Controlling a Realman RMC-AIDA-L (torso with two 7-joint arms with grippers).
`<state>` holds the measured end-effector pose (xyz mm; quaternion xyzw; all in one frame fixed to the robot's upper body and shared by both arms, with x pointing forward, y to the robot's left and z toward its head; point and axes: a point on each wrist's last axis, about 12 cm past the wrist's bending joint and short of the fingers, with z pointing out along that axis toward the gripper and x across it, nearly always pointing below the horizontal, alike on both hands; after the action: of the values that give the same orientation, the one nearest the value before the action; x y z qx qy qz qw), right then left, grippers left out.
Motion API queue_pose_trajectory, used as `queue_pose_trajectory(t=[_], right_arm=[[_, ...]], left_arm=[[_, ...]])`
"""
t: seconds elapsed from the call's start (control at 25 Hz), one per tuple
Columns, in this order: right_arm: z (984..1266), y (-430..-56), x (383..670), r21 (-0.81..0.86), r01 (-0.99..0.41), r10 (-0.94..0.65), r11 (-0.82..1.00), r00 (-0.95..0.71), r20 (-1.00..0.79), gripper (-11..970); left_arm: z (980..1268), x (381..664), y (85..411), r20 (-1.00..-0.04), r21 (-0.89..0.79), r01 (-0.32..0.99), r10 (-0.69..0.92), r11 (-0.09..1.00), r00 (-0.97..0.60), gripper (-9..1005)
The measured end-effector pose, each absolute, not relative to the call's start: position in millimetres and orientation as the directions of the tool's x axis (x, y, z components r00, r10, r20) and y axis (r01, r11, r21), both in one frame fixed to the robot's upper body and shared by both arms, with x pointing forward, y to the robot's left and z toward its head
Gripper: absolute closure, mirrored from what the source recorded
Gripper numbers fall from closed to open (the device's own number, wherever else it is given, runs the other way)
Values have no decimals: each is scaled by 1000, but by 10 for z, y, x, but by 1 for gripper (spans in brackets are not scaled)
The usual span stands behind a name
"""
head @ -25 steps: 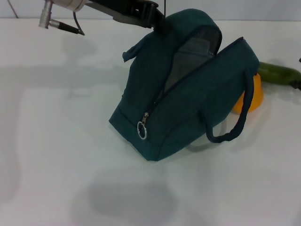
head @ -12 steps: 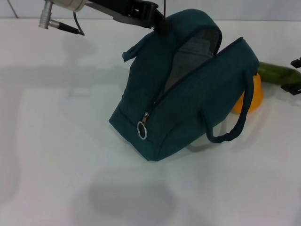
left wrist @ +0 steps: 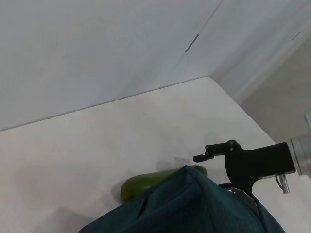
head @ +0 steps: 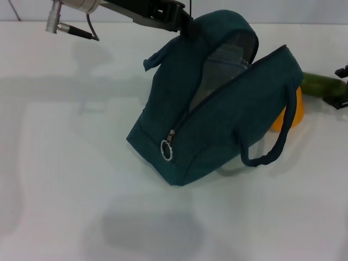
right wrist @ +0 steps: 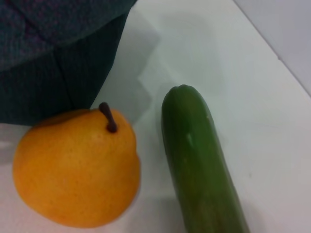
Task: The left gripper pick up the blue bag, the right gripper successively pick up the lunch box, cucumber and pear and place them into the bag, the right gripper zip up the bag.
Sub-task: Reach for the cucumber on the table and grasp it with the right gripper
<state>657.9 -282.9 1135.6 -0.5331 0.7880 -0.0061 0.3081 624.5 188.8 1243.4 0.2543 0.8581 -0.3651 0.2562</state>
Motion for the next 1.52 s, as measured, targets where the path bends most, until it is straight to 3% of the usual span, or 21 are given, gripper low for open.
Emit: queue_pose_trajectory(t=[0.92,1.12,1.52], right_arm=[[11301,-2822,6597,-318,-832,-831,455,-268,-487,252],[11304,-2830,6594,-315,-834,-832,454,-270,-485,424],[11320,-2903,6571,-296,-820,-806,490,-298,-511,463]], left_arm=[[12454,6243,1874,-633,-492,631,252,600,-732,948],[12458,6245,1878,-634,-492,631,249,600,-732,949],[12459,6245,1878,-636,-490,633,250,599,-730,948]])
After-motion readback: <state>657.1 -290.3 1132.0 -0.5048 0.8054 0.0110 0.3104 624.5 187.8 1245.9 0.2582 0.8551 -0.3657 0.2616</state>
